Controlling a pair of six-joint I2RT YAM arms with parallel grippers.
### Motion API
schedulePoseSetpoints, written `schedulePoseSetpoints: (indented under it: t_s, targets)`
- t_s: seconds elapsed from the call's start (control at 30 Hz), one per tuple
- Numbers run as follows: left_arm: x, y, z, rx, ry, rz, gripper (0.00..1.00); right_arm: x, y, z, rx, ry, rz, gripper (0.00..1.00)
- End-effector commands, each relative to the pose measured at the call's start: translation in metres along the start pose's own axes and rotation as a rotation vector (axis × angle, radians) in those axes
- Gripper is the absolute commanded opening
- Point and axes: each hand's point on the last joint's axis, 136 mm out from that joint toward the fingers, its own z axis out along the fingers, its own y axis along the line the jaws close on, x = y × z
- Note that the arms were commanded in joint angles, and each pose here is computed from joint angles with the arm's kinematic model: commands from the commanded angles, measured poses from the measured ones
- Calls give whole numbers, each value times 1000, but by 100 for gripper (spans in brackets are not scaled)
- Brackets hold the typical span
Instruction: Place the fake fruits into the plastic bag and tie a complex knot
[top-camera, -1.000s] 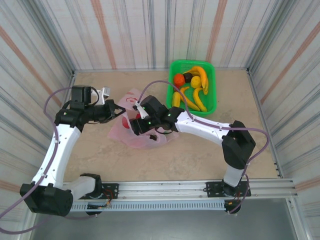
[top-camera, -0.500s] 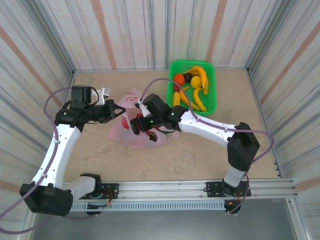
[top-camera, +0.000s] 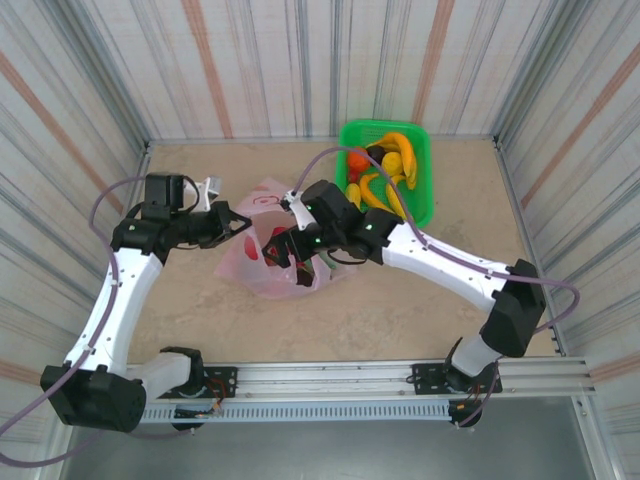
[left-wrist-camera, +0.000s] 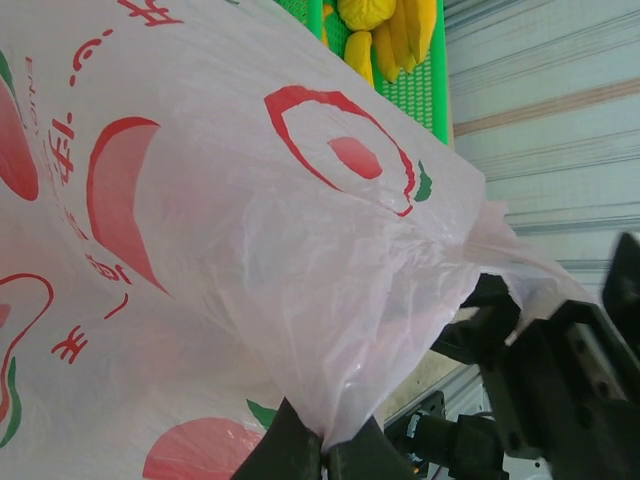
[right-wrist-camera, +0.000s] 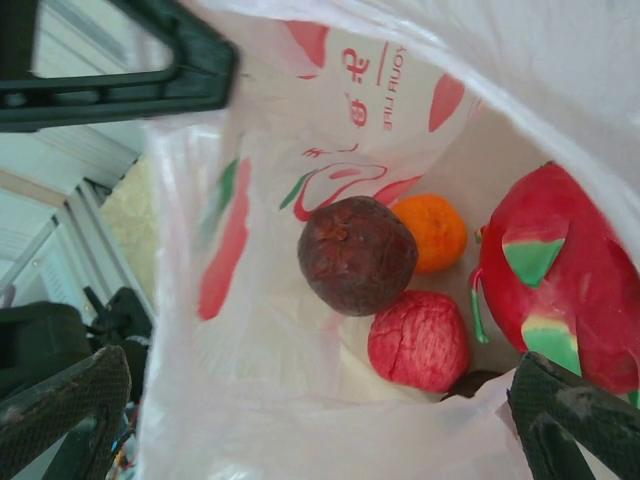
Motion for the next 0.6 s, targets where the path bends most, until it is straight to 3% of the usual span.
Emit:
schedulePoseSetpoints:
  t_s: [0.0, 0.23, 0.57]
  targets:
    - [0, 3, 1, 4, 3, -14, 0, -9, 16, -33, -41, -22, -66, 99]
    - [-2, 3, 4, 7, 7, -23, 0, -34, 35, -83, -88, -136, -140, 99]
    - [-3, 2, 4, 11, 6, -26, 0, -62, 27, -134, -116, -266, -126, 99]
